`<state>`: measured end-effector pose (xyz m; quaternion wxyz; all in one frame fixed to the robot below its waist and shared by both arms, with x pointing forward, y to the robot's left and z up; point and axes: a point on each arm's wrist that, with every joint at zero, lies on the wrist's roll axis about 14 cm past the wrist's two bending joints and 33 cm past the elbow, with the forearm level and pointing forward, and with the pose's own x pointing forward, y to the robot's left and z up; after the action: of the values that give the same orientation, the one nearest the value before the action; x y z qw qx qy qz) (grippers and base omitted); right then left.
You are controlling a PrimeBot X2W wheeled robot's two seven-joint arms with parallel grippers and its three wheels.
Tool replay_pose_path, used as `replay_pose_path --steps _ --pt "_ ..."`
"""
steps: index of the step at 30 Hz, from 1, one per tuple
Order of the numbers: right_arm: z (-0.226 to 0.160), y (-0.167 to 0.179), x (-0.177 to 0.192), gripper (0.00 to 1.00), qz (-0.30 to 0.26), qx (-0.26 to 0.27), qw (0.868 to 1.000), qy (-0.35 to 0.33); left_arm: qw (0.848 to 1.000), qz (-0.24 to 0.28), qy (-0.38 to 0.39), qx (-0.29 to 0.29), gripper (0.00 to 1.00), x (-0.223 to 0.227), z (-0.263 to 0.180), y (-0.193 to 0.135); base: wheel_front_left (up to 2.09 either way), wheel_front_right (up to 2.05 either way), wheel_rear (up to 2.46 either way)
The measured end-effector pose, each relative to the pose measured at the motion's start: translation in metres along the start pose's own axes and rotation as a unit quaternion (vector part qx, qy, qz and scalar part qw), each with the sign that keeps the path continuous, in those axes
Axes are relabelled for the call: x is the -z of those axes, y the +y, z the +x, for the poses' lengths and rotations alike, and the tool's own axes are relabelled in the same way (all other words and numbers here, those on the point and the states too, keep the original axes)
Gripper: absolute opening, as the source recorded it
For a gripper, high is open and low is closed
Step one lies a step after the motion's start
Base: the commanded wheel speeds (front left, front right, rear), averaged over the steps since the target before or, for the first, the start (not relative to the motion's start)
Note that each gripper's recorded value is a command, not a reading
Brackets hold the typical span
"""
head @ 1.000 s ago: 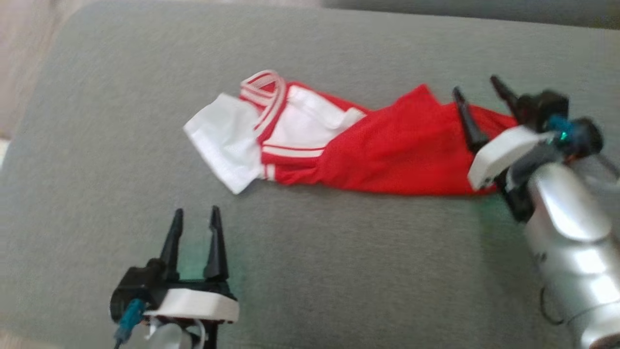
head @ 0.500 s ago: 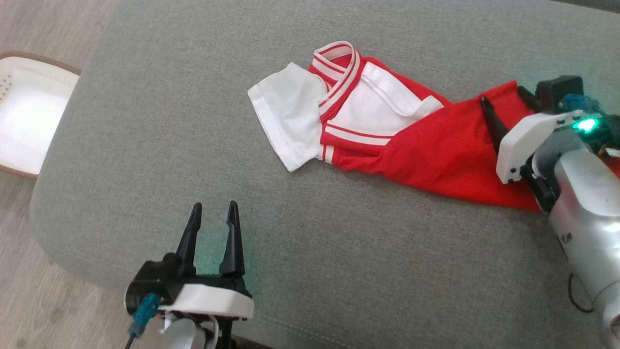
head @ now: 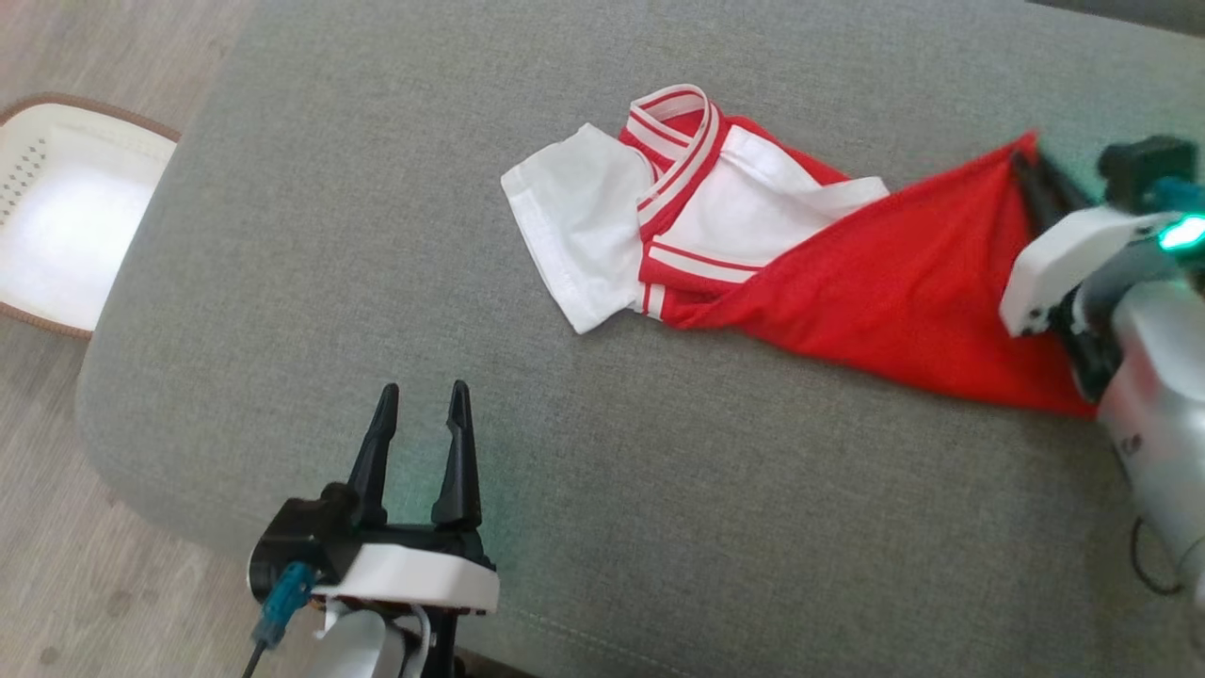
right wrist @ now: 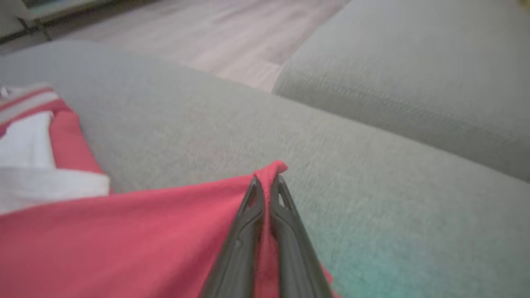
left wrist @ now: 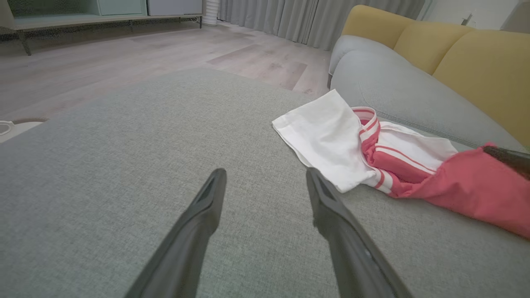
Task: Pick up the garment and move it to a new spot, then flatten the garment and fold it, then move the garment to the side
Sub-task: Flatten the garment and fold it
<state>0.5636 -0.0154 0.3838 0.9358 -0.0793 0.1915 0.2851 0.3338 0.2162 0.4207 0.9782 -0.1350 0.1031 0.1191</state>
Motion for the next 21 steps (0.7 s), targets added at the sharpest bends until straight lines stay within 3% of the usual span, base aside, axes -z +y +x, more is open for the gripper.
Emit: replay_pose_path --steps 6,12,16,21 --pt "0.0 -0.005 -0.1 0.0 -0.028 0.003 0.989 -0.144 1.0 -0.003 -0.008 0.0 1.0 -0.004 -0.003 0.001 0.0 0.0 0.0" --pt "-0.042 0.003 -0.202 0.0 -0.075 -0.002 0.953 -0.295 1.0 -0.009 -0.016 0.019 1.0 -0.008 -0.006 -0.007 0.0 0.0 0.0" --pt "-0.066 0.008 -0.207 0.0 -0.092 -0.005 0.944 -0.318 0.999 -0.009 -0.013 0.031 1.0 -0.005 -0.01 -0.013 0.0 0.0 0.0" --pt "-0.102 0.003 -0.149 0.0 -0.074 0.011 0.955 -0.287 0.999 -0.009 -0.008 0.05 1.0 0.0 -0.011 -0.022 0.0 0.0 0.0"
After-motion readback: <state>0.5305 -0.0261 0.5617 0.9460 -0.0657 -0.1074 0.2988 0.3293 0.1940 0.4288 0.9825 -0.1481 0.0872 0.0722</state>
